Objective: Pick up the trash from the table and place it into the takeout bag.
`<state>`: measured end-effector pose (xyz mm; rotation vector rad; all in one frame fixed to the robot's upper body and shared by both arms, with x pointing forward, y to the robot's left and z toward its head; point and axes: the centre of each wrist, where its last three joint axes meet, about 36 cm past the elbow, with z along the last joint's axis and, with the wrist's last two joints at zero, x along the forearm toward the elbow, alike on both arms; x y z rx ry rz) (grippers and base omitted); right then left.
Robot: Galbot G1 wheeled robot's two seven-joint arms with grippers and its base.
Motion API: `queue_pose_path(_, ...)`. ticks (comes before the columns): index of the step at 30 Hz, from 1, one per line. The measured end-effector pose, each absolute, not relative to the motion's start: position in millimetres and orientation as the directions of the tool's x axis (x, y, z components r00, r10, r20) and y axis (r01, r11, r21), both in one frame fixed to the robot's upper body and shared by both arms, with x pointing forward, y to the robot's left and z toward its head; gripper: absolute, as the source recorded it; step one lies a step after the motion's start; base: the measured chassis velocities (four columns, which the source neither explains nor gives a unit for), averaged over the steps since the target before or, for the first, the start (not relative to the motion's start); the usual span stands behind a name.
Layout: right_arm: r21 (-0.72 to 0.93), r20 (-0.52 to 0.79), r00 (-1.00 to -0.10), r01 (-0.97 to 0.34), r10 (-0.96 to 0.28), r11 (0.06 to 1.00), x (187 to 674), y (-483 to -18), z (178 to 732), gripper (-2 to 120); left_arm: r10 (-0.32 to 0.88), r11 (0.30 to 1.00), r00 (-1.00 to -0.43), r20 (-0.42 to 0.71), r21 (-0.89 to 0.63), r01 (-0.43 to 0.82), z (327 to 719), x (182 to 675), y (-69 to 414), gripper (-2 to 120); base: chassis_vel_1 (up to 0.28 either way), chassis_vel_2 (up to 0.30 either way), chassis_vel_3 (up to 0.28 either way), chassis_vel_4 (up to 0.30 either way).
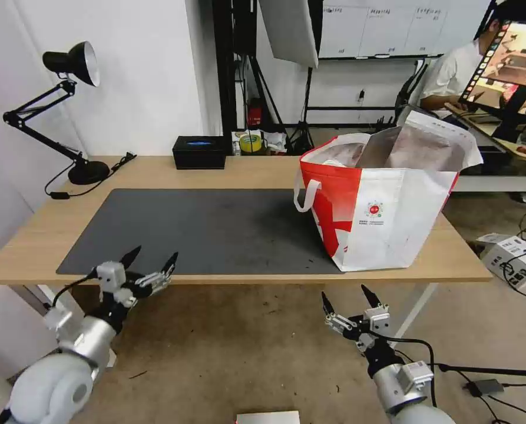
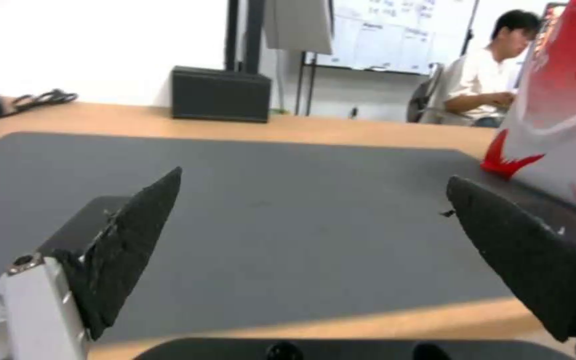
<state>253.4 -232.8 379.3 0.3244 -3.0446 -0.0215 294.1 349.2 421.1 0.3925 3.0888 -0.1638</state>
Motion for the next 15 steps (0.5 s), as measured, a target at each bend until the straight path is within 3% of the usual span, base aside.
queue_pose_path(15,0.022,0.078,-0.974,-0.210,-0.211,0.977,253.4,-232.8,379.4,100,0.145,0.986,-0.989,-0.008,-0.083,0.145,381.9,236.6,368.5,100,0.000,0.000,0.000,0.000)
